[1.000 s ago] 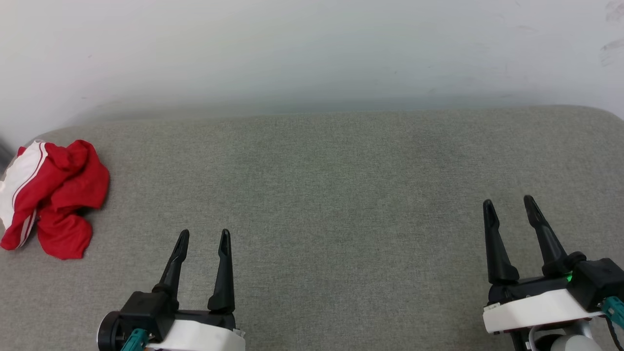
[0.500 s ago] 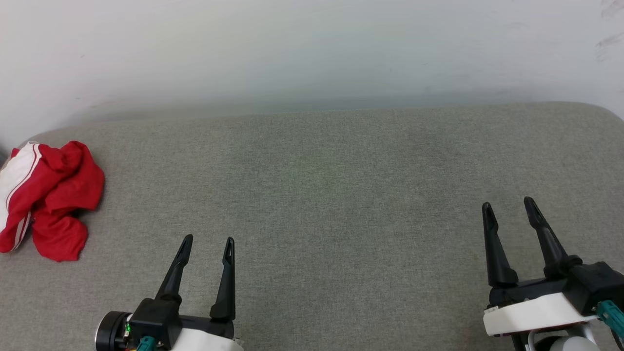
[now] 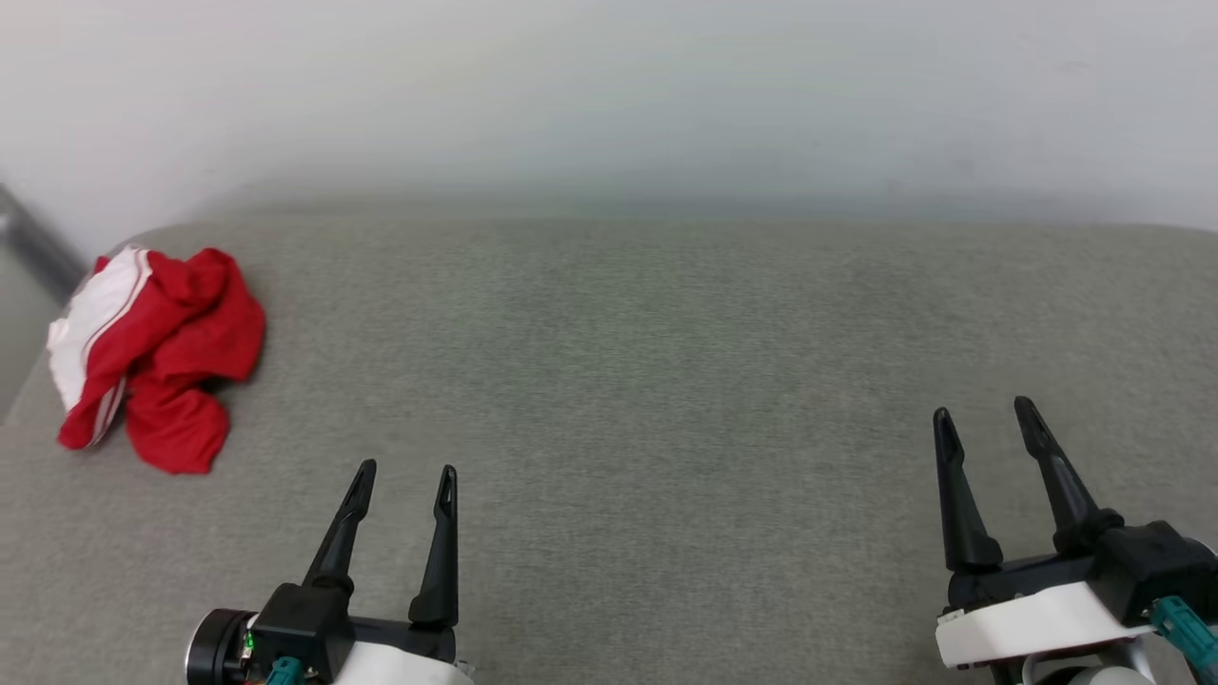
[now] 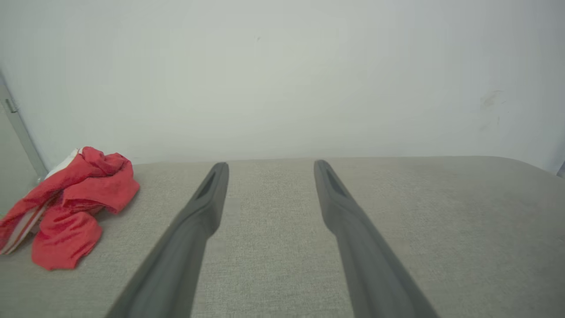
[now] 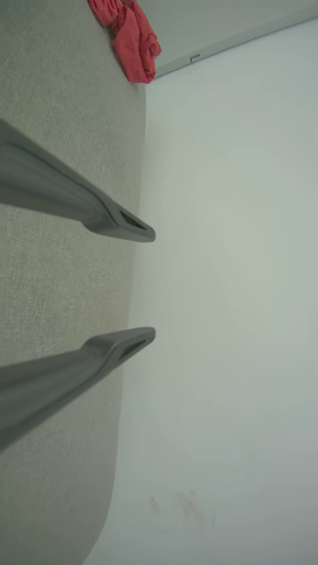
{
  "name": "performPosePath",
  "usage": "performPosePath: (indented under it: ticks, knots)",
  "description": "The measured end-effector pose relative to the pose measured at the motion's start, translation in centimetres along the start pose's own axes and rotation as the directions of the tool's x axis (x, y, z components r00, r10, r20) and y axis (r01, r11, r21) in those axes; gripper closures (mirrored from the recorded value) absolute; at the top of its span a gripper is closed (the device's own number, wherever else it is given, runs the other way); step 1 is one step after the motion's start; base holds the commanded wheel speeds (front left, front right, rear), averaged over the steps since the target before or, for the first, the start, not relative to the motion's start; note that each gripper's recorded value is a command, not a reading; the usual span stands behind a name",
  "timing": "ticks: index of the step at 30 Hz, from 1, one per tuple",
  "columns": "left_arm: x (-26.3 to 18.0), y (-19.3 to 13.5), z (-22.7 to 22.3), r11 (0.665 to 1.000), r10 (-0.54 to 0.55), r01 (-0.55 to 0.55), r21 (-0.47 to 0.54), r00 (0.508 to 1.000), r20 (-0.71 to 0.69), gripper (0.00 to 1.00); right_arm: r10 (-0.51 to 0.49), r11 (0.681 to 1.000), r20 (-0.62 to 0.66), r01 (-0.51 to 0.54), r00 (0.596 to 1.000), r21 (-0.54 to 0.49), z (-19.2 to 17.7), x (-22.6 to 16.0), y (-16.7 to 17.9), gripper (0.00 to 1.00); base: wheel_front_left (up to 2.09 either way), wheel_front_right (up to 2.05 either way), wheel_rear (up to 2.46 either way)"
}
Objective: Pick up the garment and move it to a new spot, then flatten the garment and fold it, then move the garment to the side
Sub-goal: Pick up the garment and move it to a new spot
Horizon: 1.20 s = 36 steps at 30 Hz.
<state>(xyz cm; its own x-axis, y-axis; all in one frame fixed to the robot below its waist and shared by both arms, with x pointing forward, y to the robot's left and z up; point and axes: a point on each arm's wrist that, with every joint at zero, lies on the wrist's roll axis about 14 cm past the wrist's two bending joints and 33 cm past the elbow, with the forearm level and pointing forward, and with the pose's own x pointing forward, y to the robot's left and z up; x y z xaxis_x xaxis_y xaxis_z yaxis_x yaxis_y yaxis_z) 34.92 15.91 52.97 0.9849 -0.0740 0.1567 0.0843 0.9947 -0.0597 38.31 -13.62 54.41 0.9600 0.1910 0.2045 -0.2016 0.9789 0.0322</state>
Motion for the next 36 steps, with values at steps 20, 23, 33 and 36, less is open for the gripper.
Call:
performPosePath:
  ticks: [20, 23, 33, 36]
  knots:
    - [-7.4, 7.7, 1.7, 0.954, 0.289, -0.289, 0.074, 0.957, 0.022, 0.00, 0.312, 0.946, 0.001, -0.311, 0.950, 0.091, -1.1, 3.2, 10.8, 0.00, 0.00, 0.00, 0.00]
    - [-8.2, 8.3, 2.0, 0.946, 0.313, -0.314, 0.079, 0.949, 0.027, 0.00, 0.342, 0.935, 0.002, -0.340, 0.940, 0.099, -1.2, 3.3, 11.9, 0.00, 0.00, 0.00, 0.00]
    - [-11.0, 10.0, 2.4, 0.913, 0.394, -0.395, 0.102, 0.919, 0.033, 0.00, 0.435, 0.892, 0.005, -0.432, 0.900, 0.132, -1.5, 3.7, 15.5, 0.00, 0.00, 0.00, 0.00]
    - [-11.4, 10.2, 2.6, 0.907, 0.405, -0.407, 0.107, 0.913, 0.039, 0.00, 0.445, 0.887, 0.007, -0.442, 0.895, 0.136, -1.5, 3.7, 16.0, 0.00, 0.00, 0.00, 0.00]
